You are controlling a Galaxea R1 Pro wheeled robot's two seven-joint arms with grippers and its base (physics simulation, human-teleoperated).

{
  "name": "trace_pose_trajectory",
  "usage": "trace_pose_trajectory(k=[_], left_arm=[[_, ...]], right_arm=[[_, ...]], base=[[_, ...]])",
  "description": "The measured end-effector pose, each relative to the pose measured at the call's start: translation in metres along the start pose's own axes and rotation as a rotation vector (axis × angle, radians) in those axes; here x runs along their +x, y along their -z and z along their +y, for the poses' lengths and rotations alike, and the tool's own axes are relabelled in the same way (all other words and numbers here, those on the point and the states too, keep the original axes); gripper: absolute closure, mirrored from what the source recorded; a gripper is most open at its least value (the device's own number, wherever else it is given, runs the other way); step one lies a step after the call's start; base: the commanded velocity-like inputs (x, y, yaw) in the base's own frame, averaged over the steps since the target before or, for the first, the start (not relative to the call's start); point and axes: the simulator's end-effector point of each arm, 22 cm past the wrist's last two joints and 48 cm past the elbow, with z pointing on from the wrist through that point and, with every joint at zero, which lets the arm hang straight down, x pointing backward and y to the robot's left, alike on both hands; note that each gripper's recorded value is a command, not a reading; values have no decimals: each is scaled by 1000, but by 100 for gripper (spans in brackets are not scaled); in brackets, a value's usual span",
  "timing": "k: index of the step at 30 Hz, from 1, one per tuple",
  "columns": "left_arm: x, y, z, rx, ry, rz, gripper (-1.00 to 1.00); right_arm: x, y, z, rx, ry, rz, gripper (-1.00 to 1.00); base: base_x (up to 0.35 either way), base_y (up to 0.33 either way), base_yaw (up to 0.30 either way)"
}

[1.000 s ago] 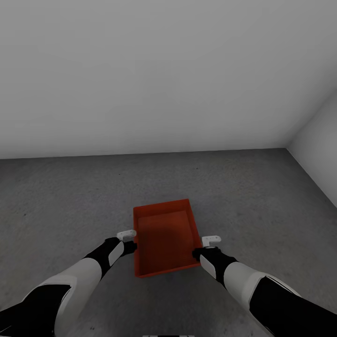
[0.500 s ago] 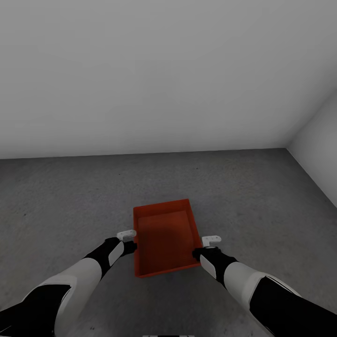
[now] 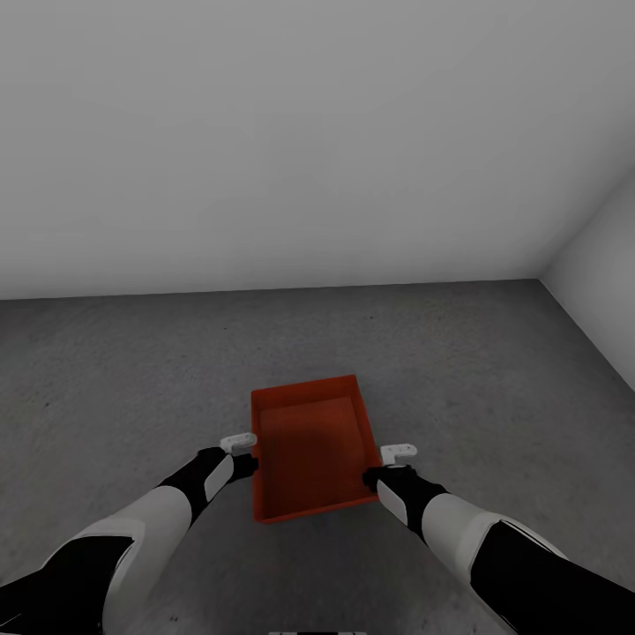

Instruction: Move the two storage containers from the living room to the garage. In the garage, place one container on the floor and stack the other container on top of it (either order is fine).

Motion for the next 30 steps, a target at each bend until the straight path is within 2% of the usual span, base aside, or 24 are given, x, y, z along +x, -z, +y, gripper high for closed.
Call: trace_pose_trajectory(k=[30], left_arm=[[-1, 0, 0, 1, -1, 1, -100]], right_arm=[[0, 0, 2, -3, 0, 0, -100]], base=[[0, 0, 0]])
